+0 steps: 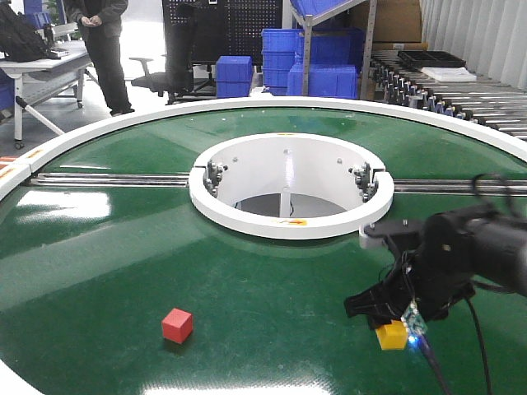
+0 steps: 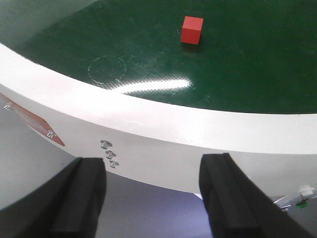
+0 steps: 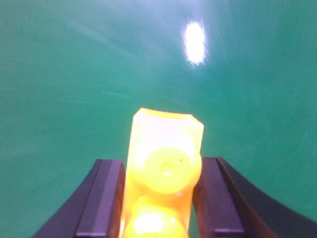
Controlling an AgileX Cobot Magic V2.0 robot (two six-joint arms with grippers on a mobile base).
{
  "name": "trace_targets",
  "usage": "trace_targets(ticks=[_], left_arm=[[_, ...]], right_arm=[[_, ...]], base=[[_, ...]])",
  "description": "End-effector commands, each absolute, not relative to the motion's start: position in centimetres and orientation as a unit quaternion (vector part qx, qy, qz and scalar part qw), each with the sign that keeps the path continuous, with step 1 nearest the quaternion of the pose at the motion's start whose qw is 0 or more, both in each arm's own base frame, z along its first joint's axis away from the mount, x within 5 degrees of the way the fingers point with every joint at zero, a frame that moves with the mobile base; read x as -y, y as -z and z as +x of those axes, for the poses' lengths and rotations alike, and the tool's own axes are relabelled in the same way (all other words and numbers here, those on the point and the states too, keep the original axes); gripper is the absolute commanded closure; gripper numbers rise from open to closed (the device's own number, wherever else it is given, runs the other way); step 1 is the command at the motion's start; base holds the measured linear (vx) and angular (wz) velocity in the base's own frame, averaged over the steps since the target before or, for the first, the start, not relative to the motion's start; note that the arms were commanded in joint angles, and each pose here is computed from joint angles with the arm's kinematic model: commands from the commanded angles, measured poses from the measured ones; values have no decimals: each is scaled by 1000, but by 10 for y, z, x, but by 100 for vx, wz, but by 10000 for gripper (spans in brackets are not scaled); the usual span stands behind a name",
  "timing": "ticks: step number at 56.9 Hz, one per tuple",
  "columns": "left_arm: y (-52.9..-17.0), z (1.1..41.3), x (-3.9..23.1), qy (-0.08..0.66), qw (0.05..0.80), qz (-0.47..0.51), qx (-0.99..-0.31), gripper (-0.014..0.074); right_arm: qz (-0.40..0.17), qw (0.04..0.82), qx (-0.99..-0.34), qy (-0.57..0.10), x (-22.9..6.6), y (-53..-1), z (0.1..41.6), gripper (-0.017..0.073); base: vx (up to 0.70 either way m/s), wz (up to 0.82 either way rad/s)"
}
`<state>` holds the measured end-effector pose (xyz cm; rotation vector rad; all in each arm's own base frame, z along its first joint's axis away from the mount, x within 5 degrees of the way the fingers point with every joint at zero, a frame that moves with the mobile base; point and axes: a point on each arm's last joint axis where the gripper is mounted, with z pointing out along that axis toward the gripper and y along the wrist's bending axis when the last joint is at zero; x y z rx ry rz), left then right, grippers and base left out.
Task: Pick red and yellow blocks into blue bin
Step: 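Lower the right gripper onto the yellow brick and grasp it, then lower the left gripper onto the red cube, grasp and lift it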
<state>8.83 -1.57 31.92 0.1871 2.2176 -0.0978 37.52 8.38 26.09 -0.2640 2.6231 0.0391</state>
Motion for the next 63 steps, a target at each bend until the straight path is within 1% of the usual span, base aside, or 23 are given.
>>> trace_targets(ticks=[1, 8, 19, 22, 30, 35, 42, 47, 52, 57, 63], left_arm=[[-331, 93, 18, 46, 479, 78, -873, 78], [-331, 93, 18, 46, 479, 78, -873, 78], [-332, 93, 18, 47, 482, 77, -872, 78], [-332, 93, 18, 48, 482, 77, -871, 78], [-333, 94, 19, 52, 487, 78, -869, 78], [-332, 97, 24, 61, 486, 104, -865, 78], [-332, 109, 37, 91, 488, 153, -855, 78], [-331, 126, 47, 107, 491, 172, -847, 78], [-328, 146, 54, 109, 469, 173, -859, 75], [-325, 170, 61, 107, 428, 177, -880, 41], [-328, 202, 69, 104, 414, 176, -887, -29]], right_arm=[[-132, 352, -927, -17, -88, -308, 342, 379], [-152, 395, -906, -25, -87, -326, 293, 377], [-160, 439, -884, -31, -65, -337, 215, 371], [-165, 454, -875, -30, -60, -339, 198, 370], [-159, 457, -874, -38, -50, -330, 166, 362], [-159, 448, -879, -40, -48, -325, 158, 352], [-165, 429, -887, -35, -47, -322, 155, 349], [-165, 428, -888, -34, -47, -322, 154, 349], [-165, 424, -890, -33, -47, -321, 154, 349], [-165, 424, -890, -33, -47, -321, 154, 349], [-165, 423, -890, -33, -46, -321, 154, 349]], base=[[0, 0], [0, 0], [0, 0], [0, 0], [0, 0], [0, 0], [0, 0], [0, 0], [0, 0], [0, 0], [0, 0]])
